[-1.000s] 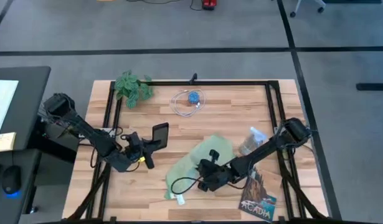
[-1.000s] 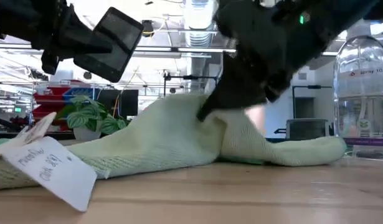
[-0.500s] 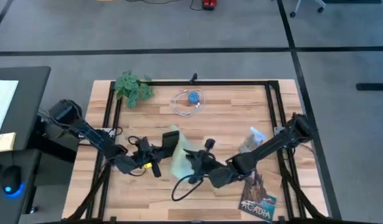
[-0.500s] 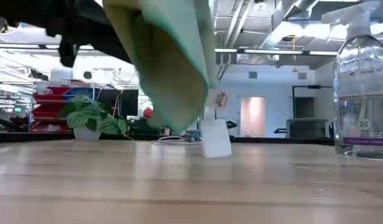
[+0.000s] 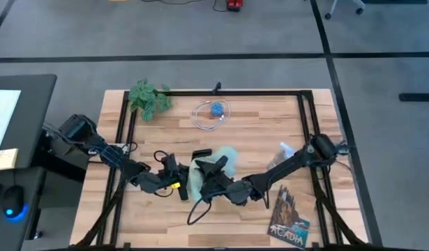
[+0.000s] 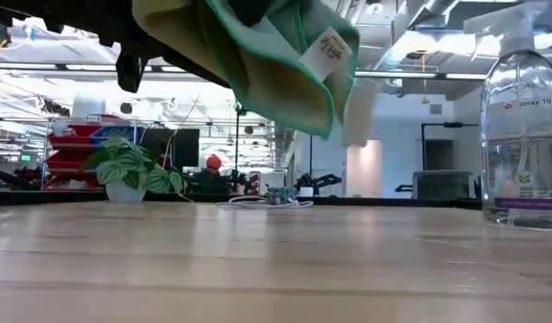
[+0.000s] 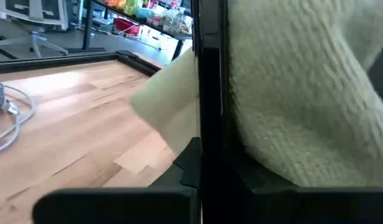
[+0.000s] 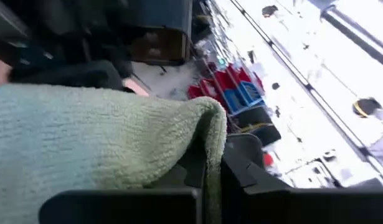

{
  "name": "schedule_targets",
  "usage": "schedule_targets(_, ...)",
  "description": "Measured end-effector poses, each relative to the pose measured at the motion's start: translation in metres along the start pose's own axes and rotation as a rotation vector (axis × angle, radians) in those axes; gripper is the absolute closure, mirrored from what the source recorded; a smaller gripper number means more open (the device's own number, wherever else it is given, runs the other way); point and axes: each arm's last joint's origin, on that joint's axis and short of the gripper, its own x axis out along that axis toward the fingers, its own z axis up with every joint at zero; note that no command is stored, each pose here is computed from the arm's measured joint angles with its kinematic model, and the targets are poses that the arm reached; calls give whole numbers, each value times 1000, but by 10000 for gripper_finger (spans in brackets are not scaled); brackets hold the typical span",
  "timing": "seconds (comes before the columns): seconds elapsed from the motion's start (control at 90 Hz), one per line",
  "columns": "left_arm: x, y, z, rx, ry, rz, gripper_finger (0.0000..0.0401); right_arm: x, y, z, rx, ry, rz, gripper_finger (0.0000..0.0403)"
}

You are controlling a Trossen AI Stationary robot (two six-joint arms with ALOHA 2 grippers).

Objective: Apply microfiber cloth
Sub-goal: Wipe the front of the phone with the light green microfiber cloth

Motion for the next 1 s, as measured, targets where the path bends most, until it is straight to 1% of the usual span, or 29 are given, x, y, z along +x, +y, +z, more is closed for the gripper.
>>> schedule_targets(0.133, 0, 0, 0, -2, 3, -1, 393, 1, -3, -1, -78, 52, -28, 403)
schedule_targets(0.311, 0, 0, -1, -1, 7, 0, 392, 5, -6, -4, -151, 105, -54, 403)
schedule_targets(0.444, -1, 1, -3, -2, 22, 6, 392, 7, -13, -5, -162, 138, -75, 403)
schedule_targets(0.589, -2, 1, -5, 20, 45, -6, 392, 4, -26, -4, -125, 152, -91, 403)
schedule_targets(0.644, -2, 0, -4, 27, 40, -15, 392, 1, -26, -6, -107, 151, -89, 403)
schedule_targets(0.767, -5, -1, -2, 46, 39, -25, 392, -2, -16, -16, -84, 158, -82, 403)
schedule_targets(1.0, -8, 0, 2, 58, 15, 4, 392, -12, 7, -36, 9, 173, -63, 403)
